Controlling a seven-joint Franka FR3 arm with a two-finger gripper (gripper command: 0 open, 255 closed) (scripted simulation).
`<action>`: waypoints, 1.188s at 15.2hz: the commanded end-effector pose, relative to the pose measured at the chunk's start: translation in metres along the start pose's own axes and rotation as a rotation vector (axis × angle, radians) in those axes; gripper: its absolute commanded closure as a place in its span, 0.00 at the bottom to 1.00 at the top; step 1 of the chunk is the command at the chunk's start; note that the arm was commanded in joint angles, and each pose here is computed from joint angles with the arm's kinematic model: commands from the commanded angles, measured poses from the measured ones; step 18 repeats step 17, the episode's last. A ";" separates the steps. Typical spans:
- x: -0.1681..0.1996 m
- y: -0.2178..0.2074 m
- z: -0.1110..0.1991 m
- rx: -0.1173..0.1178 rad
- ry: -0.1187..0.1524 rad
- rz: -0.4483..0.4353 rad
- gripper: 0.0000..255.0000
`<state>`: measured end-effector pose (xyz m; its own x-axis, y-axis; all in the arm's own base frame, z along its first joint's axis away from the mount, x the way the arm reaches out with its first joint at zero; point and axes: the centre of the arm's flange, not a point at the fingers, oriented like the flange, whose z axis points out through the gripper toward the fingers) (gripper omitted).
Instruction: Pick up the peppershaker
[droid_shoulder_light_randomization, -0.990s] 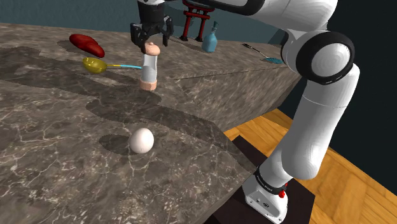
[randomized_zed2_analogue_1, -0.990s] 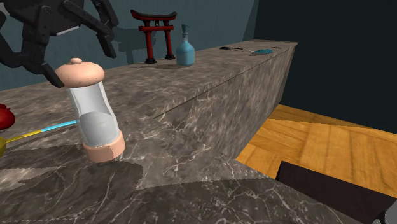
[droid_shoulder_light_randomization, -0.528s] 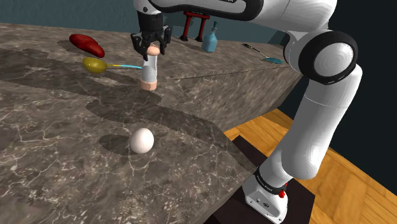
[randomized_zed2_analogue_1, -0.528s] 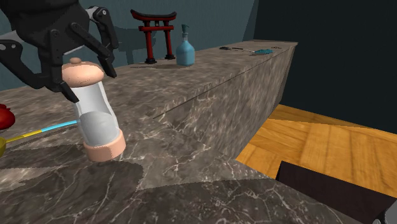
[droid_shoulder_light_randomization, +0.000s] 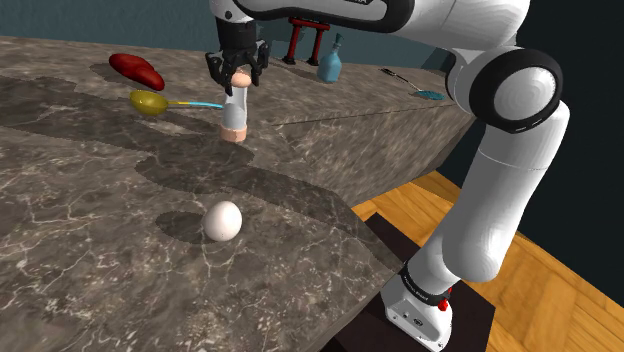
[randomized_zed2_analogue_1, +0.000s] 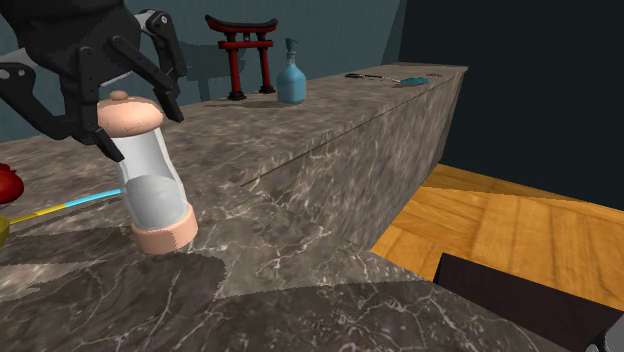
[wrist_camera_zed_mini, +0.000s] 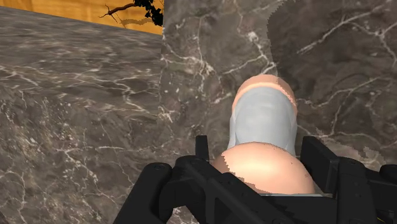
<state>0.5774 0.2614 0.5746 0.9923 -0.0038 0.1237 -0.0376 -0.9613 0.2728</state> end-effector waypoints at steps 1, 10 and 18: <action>0.001 0.001 -0.005 0.000 -0.001 0.000 1.00; 0.007 0.014 -0.050 0.000 -0.001 0.000 1.00; 0.010 0.022 -0.076 0.000 -0.001 0.000 1.00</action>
